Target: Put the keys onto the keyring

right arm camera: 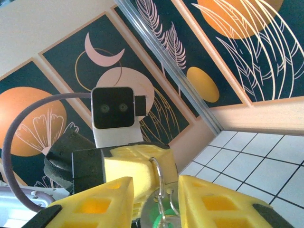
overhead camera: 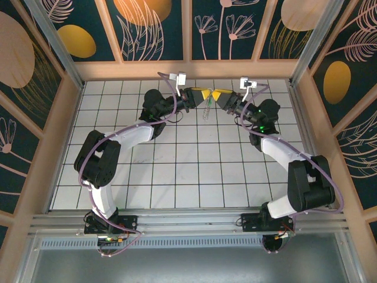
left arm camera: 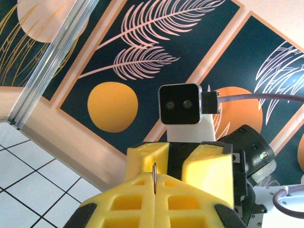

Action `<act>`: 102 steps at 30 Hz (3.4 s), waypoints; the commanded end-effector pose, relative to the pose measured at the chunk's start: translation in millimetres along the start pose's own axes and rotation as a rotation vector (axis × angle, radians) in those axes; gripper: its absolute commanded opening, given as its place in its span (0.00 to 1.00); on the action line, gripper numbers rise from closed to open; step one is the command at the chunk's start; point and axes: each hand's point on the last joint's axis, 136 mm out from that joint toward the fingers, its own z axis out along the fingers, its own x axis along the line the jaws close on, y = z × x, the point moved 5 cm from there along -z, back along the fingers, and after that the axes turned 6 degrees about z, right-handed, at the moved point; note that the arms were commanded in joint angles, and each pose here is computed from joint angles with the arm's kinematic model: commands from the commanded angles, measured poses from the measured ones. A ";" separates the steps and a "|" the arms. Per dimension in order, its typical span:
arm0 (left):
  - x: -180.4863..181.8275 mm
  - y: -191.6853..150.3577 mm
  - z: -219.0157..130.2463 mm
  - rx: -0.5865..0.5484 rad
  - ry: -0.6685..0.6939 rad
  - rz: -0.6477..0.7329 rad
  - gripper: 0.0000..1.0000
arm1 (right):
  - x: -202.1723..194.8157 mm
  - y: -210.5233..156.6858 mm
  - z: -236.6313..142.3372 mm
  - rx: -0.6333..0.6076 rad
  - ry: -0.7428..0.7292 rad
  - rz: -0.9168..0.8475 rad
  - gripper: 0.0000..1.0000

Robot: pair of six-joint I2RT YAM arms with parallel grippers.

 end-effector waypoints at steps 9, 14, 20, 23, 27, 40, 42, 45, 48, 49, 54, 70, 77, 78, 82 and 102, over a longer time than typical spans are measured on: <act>-9.2 2.1 -1.4 -0.019 -0.066 0.021 0.00 | 11.3 8.4 8.0 -0.008 0.069 -0.037 0.28; -8.8 0.9 -2.1 -0.016 -0.067 0.018 0.00 | 11.0 10.6 10.5 -0.011 0.074 -0.035 0.28; -8.9 -0.3 -1.4 -0.015 -0.070 0.015 0.00 | 10.3 11.1 14.8 -0.003 0.084 -0.027 0.26; -8.5 -0.1 -1.2 -0.016 -0.069 0.015 0.00 | 8.8 9.5 16.8 0.006 0.085 -0.021 0.19; -8.1 0.7 -0.5 -0.019 -0.068 0.015 0.00 | 7.2 6.2 17.9 0.022 0.090 -0.012 0.12; -1.8 4.9 0.9 -0.025 -0.010 0.020 0.20 | -10.8 8.8 17.2 0.062 0.067 -0.007 0.00; -0.3 8.1 -0.9 -0.016 0.024 0.044 0.34 | -16.5 14.1 15.9 0.074 0.057 -0.011 0.00; 3.3 15.5 -7.2 0.003 0.081 0.088 0.44 | -25.3 22.2 14.7 0.104 0.040 -0.020 0.00; 12.1 24.9 -16.6 0.028 0.130 0.116 0.51 | -33.4 28.8 16.7 0.148 0.027 -0.030 0.00; 15.2 27.4 -18.7 0.040 0.139 0.124 0.52 | -33.8 31.2 18.5 0.163 0.030 -0.039 0.00; 32.5 38.7 -27.1 0.097 0.138 0.144 0.58 | -46.1 34.0 29.8 0.266 0.032 -0.049 0.00; 59.3 28.1 -12.3 0.267 0.005 0.140 0.56 | -55.5 39.8 51.9 0.360 0.093 0.036 0.00; 61.0 22.3 -13.7 0.239 -0.013 0.111 0.53 | -53.4 37.7 56.3 0.353 0.093 0.050 0.00; 60.3 22.7 -13.8 0.232 -0.017 0.109 0.53 | -52.6 37.0 56.9 0.355 0.095 0.050 0.00; 59.9 23.2 -12.9 0.216 -0.028 0.100 0.51 | -49.2 34.9 60.1 0.361 0.100 0.046 0.00; 56.5 12.9 -5.0 0.220 -0.066 0.092 0.26 | -51.2 32.1 62.8 0.352 0.087 0.051 0.00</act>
